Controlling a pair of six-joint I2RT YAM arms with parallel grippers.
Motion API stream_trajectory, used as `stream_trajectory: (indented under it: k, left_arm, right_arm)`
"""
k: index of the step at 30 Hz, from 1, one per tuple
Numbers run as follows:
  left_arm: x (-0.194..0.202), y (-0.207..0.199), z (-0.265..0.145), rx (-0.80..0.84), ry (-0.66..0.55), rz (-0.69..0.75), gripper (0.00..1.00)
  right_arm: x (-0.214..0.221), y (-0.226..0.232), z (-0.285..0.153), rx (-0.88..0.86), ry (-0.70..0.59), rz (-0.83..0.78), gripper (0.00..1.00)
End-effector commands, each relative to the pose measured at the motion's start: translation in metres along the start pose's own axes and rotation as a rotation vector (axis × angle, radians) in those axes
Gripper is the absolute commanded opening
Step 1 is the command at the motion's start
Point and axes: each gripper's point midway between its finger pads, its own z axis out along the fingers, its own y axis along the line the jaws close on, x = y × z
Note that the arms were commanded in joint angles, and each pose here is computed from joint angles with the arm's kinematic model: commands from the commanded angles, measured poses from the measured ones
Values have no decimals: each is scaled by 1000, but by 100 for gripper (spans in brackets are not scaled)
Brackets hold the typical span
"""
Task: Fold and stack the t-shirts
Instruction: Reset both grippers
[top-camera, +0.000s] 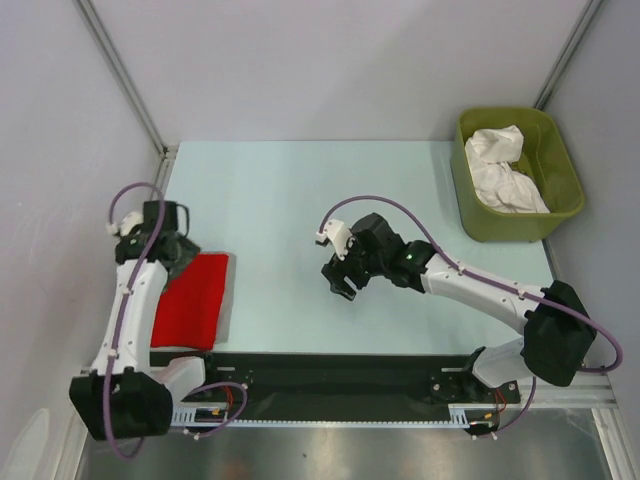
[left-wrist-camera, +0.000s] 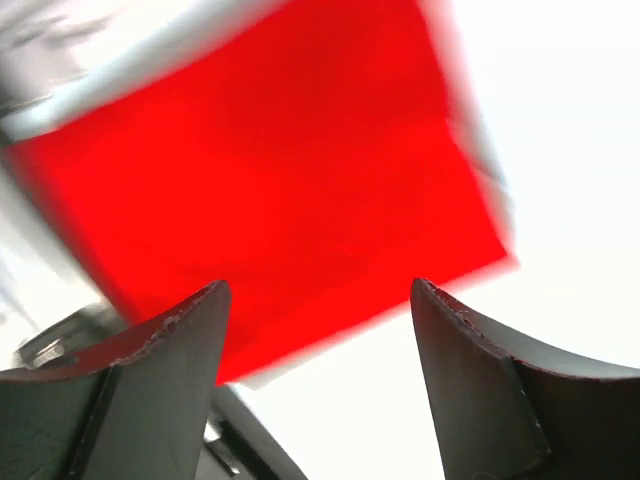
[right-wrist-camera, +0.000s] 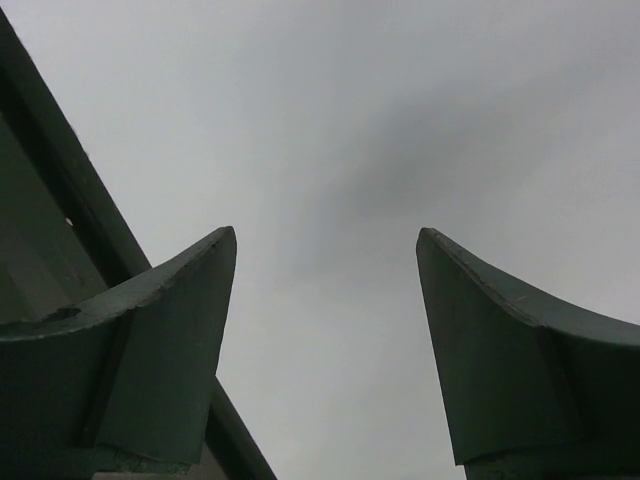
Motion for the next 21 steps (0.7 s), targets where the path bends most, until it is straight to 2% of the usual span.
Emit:
stream_trajectory:
  k: [1, 2, 4, 5, 6, 7, 8, 10, 11, 12, 13, 14, 15, 16, 17, 19, 20, 21]
  left_arm:
    - [21, -86, -27, 313, 52, 177, 78]
    - [32, -118, -39, 463, 76, 201, 78]
    - [68, -153, -62, 647, 137, 296, 79]
    - [94, -173, -75, 799, 218, 317, 79]
    - [117, -181, -85, 882, 267, 351, 79]
    - [136, -186, -83, 943, 311, 323, 80]
    - [153, -187, -88, 995, 365, 324, 81]
    - [189, -185, -107, 1136, 507, 322, 82]
    - [200, -183, -105, 1214, 511, 308, 82]
    - [215, -177, -111, 1273, 561, 323, 82]
    - [223, -171, -111, 1339, 572, 293, 86]
    - [225, -167, -115, 1389, 573, 280, 87]
    - [226, -162, -120, 1444, 578, 272, 87]
    - [218, -163, -144, 1585, 563, 238, 87]
    - [227, -149, -136, 1594, 590, 219, 88]
    - [222, -135, -153, 1721, 592, 155, 88]
    - [219, -131, -158, 1760, 588, 139, 88]
    - [215, -128, -158, 1779, 586, 118, 88]
  right_arm:
    - [-19, 10, 0, -33, -90, 99, 77]
    - [-20, 12, -2, -34, -109, 126, 78]
    - [-17, 16, -7, -37, -157, 219, 79]
    - [-13, 17, -8, -32, -175, 255, 79]
    - [-27, 16, -19, -26, -261, 328, 81]
    - [-5, 18, -15, -19, -244, 379, 84]
    - [-1, 17, -17, -11, -265, 433, 99]
    - [-7, 6, -32, 26, -375, 575, 100]
    - [15, 6, -28, 43, -362, 632, 100]
    - [21, -4, -31, 88, -408, 685, 100]
    - [18, -4, -41, 90, -474, 799, 100]
    - [52, -3, -33, 122, -446, 873, 100]
    - [50, -6, -38, 122, -520, 929, 100]
    - [54, -11, -43, 144, -569, 975, 100]
    - [51, -11, -55, 127, -643, 1035, 100]
    - [73, -21, -61, 208, -696, 1121, 100]
    - [69, -23, -74, 176, -784, 1254, 100]
    - [101, -29, -65, 252, -755, 1339, 100]
